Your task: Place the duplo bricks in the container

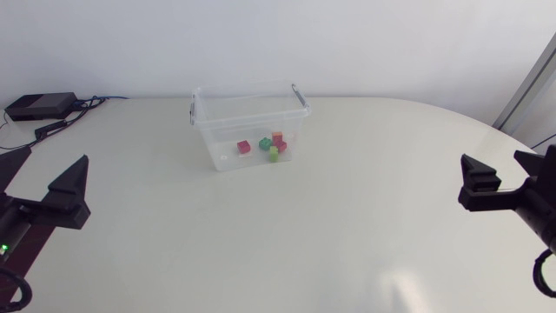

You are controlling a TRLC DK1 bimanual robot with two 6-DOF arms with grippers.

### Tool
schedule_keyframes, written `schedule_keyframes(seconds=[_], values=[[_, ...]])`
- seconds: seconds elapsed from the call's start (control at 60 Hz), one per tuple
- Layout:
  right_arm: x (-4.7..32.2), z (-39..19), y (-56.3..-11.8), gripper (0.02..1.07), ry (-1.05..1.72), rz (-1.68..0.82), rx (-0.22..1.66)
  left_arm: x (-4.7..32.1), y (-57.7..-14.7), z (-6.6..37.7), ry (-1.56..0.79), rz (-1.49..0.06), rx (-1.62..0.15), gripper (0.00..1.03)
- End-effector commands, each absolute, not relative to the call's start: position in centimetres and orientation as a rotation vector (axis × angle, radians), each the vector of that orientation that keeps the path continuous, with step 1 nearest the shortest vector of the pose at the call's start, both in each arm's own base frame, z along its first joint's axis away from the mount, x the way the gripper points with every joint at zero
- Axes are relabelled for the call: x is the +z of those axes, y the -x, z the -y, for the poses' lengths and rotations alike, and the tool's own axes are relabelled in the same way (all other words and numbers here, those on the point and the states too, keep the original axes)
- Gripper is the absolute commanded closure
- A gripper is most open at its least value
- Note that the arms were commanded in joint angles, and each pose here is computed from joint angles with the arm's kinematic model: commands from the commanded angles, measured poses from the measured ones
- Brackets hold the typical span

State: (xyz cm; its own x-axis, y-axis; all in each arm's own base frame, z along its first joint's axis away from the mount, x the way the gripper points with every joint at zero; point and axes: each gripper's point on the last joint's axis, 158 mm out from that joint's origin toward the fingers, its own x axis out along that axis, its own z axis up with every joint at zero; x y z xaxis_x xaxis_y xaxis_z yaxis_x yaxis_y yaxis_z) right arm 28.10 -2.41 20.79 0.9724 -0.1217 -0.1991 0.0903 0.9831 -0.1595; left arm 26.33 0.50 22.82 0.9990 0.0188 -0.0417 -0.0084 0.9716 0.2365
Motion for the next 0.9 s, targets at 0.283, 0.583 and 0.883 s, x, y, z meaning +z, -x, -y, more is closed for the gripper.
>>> schedule_keyframes(seconds=[0.283, 0.583, 0.883], values=[[18.1, 1.5, -26.4, 0.06, 0.067, -0.139, -0.072, 19.0, -25.8, -0.2, -0.128, -0.053, 0.004, 0.03], [16.0, 0.6, -25.6, 0.07, 0.023, -0.085, -0.032, 16.4, -25.5, 0.1, -0.043, -0.058, -0.010, 0.03], [14.9, 0.2, -25.4, 0.07, 0.000, -0.057, -0.010, 15.0, -25.4, 0.3, 0.001, -0.061, -0.017, 0.03]])
